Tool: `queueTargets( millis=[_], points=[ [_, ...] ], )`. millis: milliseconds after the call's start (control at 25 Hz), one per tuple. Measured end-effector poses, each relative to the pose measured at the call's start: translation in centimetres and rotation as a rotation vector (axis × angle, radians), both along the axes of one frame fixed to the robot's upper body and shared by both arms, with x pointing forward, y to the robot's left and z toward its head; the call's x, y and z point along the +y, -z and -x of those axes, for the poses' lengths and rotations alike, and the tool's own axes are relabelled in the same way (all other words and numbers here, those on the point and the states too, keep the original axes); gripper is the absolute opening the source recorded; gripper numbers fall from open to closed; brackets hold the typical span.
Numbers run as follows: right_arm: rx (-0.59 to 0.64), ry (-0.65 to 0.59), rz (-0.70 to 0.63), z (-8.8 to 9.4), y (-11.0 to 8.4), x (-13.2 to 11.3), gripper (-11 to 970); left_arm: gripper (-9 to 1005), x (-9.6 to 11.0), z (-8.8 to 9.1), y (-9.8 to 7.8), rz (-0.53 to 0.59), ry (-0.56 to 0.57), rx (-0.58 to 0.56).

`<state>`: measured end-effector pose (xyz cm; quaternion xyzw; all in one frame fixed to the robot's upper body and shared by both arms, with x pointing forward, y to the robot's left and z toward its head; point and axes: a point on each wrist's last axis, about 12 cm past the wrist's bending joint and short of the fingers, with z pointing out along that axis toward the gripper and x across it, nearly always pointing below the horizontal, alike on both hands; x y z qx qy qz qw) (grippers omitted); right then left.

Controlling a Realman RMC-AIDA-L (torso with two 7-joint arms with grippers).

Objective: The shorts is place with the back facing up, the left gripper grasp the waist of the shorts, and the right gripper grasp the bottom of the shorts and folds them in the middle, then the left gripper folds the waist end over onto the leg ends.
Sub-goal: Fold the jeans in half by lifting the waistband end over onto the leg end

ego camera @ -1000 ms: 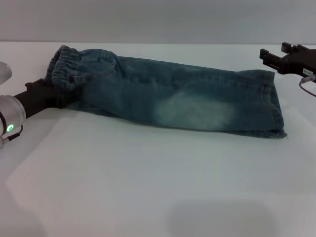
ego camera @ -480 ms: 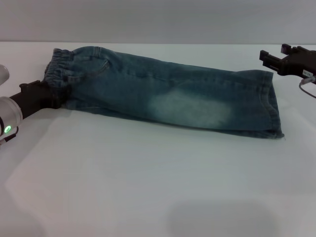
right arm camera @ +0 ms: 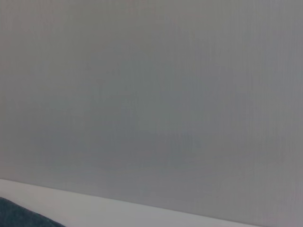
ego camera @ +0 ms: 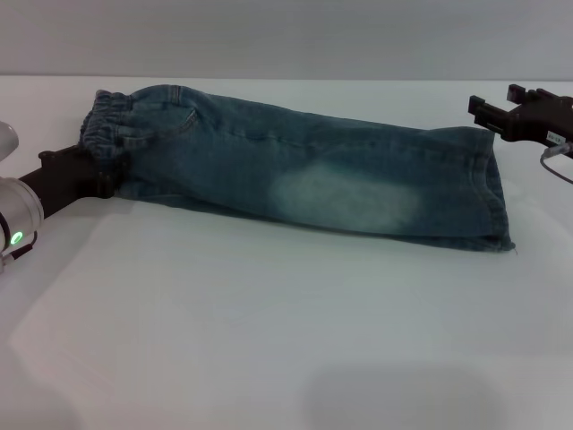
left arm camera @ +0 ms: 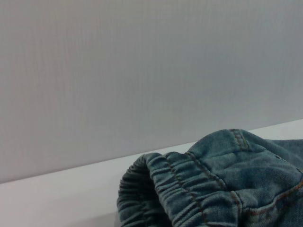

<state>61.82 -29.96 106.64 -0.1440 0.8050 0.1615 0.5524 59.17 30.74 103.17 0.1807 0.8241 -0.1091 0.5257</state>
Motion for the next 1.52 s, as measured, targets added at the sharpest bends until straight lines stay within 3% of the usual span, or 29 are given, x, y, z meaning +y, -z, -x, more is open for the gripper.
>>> queueTargets(
  millis=[880, 1240, 1520],
  points=[
    [0.006, -0.001, -0.004, 0.1, 0.2, 0.1, 676, 265, -0.5, 0.1, -0.4, 0.027, 0.046, -0.024],
    [0.003, -0.008, -0.02, -0.2, 0.1, 0.8, 676, 222, -2.1, 0.2, -2.1, 0.128, 0.196, -0.111],
    [-0.02, -0.067, -0.018, -0.7, 0.4, 3.5, 676, 171, -3.7, -1.0, -4.0, 0.162, 0.279, -0.169]
  ],
)
